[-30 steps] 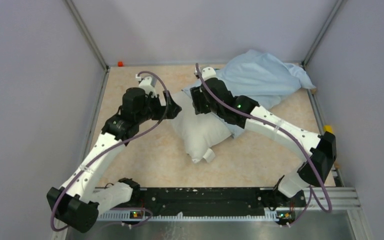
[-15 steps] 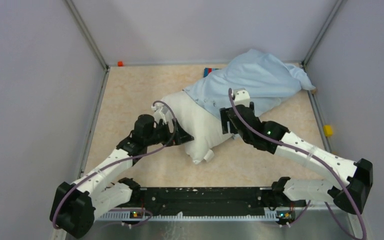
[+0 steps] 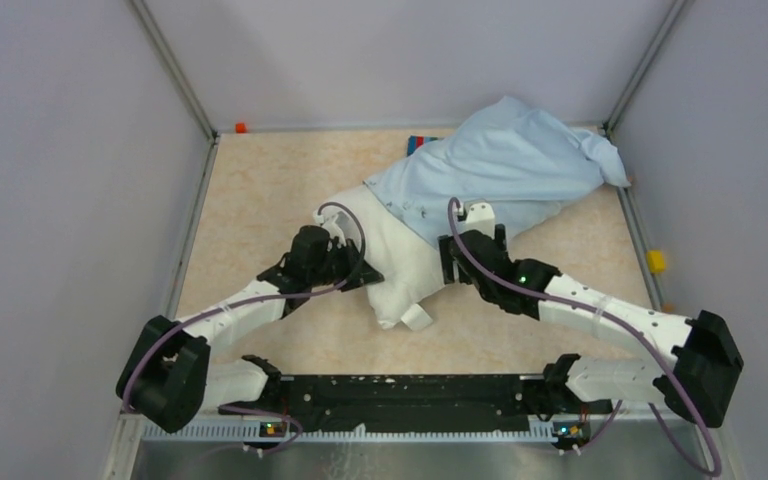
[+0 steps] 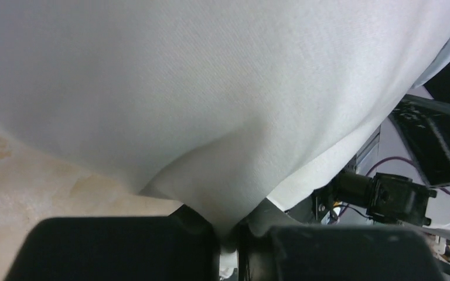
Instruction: Put the pillow into the pillowcase
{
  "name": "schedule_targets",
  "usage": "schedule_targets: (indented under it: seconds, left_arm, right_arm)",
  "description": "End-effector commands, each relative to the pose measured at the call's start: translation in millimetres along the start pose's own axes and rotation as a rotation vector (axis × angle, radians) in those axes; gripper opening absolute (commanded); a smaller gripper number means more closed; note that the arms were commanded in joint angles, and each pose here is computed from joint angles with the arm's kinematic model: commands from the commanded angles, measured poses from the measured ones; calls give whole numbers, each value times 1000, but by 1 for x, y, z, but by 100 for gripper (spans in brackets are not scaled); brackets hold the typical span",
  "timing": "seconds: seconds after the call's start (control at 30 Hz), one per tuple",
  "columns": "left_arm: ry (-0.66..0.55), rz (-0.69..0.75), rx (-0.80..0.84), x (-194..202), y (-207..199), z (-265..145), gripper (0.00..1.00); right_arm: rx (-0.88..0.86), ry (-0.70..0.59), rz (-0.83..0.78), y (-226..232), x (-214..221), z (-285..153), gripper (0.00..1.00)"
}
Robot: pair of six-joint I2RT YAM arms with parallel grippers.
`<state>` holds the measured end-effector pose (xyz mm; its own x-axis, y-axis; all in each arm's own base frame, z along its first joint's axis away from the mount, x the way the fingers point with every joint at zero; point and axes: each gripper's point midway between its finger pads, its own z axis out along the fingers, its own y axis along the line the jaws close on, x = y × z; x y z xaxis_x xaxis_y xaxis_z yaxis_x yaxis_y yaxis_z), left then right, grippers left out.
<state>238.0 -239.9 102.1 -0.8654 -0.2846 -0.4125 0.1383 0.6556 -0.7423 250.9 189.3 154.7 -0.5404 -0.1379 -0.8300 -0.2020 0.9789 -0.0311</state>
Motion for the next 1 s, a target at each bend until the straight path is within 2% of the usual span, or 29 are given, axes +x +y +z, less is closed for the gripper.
schedule_targets:
  seconds: [0.0,0.13,0.23,0.3,0.37,0.43,0.53,0.63,0.77,0.87,0.97]
  left_arm:
    - [-48,26,-56,-14,5,2,7]
    - [-44,29,-64,-14,7,2,0]
    - [-41,31,-68,-14,7,2,0]
    - [-40,34,-71,-14,7,1,0]
    - [-42,38,-74,-15,7,1,0]
    - [-42,41,-79,-14,8,1,0]
    - [-50,51,-82,-15,5,2,0]
    - [-58,53,-73,-16,-4,5,0]
    - [-114,40,-36,-31,-35,8,0]
    - [-188,37,-6,-49,-64,1,0]
    - [-232,52,17,-58,-86,-10,0]
  right_arm:
    - [56,-53,41,2,-16,16,79]
    - [116,-54,38,-1,-13,28,74]
    - [264,-52,41,-22,-18,26,61]
    - [334,-65,37,-34,-25,20,46]
    - [359,-75,35,-38,-36,12,20]
    - [339,-81,39,-34,-52,5,0]
    - [214,-138,28,2,-91,-16,0]
    - [-45,-185,-30,76,-120,-46,0]
    - [-412,-155,-117,189,-109,-87,0]
    - [-460,-120,-132,208,-99,-87,0]
    - [-436,-147,-124,194,-125,-88,0]
